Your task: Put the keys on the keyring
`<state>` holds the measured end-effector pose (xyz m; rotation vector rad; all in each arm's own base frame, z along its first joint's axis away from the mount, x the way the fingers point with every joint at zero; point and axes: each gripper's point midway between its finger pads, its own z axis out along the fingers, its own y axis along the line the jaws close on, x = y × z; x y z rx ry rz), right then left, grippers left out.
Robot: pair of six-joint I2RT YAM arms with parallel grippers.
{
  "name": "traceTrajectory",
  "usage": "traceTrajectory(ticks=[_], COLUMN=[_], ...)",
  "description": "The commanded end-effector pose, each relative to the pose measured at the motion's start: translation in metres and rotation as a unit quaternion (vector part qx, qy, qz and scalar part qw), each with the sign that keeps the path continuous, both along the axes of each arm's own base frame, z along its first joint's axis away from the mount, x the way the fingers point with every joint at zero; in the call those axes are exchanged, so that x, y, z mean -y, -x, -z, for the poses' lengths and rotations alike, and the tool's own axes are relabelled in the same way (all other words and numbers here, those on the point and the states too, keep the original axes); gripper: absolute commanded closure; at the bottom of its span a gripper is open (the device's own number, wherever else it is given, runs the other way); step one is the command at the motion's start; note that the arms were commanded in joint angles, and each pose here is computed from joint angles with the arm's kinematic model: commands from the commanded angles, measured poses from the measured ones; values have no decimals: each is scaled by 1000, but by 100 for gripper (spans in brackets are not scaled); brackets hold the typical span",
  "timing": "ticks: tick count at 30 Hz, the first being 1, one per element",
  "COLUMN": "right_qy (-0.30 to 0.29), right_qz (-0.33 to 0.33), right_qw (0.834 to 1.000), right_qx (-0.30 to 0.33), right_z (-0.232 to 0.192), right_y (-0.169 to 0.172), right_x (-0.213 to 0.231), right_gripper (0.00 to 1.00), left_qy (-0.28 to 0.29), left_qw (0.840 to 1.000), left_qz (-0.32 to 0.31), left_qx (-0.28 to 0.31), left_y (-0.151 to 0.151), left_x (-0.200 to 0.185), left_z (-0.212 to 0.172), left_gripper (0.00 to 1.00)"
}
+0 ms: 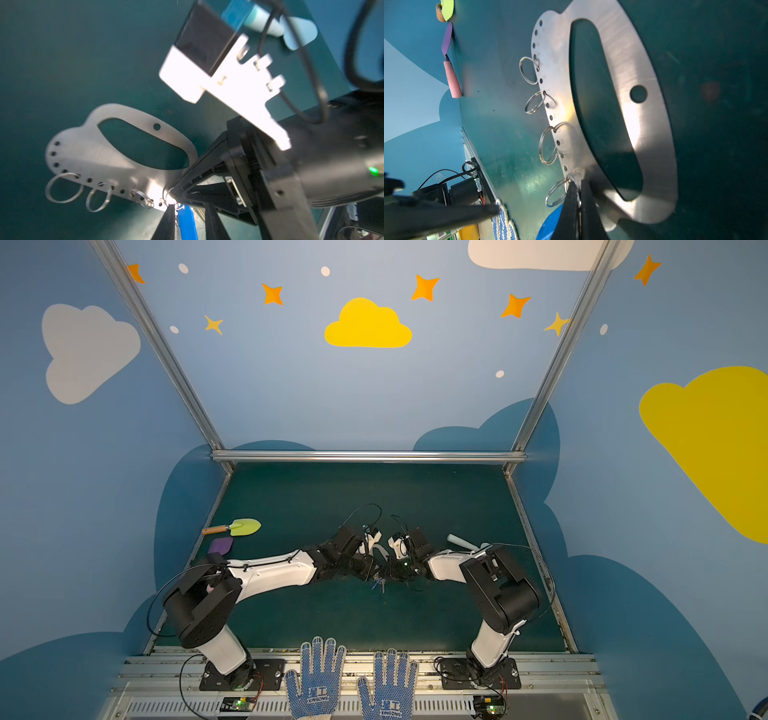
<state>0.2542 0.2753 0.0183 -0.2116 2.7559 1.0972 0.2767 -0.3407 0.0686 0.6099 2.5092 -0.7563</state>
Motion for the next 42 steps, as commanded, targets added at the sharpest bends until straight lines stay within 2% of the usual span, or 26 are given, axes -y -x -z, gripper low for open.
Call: traceTrajectory(ticks=[1,5,14,28,30,36,42], right_qy=[50,48,45,44,43,43,44], right_qz=[4,3,2,0,0,1,5], right_qw=[998,998,999,999,999,999,999], right_qx=[-33,-29,-26,-22,-22,-22,-19], right_z=[26,24,22,20,20,19,16], right_y=[21,19,19,18,18,18,18], right_x=[18,17,16,16,16,16,17], right_gripper=[100,100,100,100,100,100,100], left_qy=[-27,-41,-87,-104,-109,-108,-95], left_qw=[997,995,992,989,988,988,990], left_qz=[-7,-23,-53,-48,-48,-42,-33], left_qx=[-76,-88,-75,-94,-96,-101,-97], left_y=[15,13,3,0,0,2,3], left_x=[-4,-6,-19,-14,-15,-14,-11], left_z=[20,26,34,45,46,48,41], left_gripper=[78,78,76,77,79,96,96])
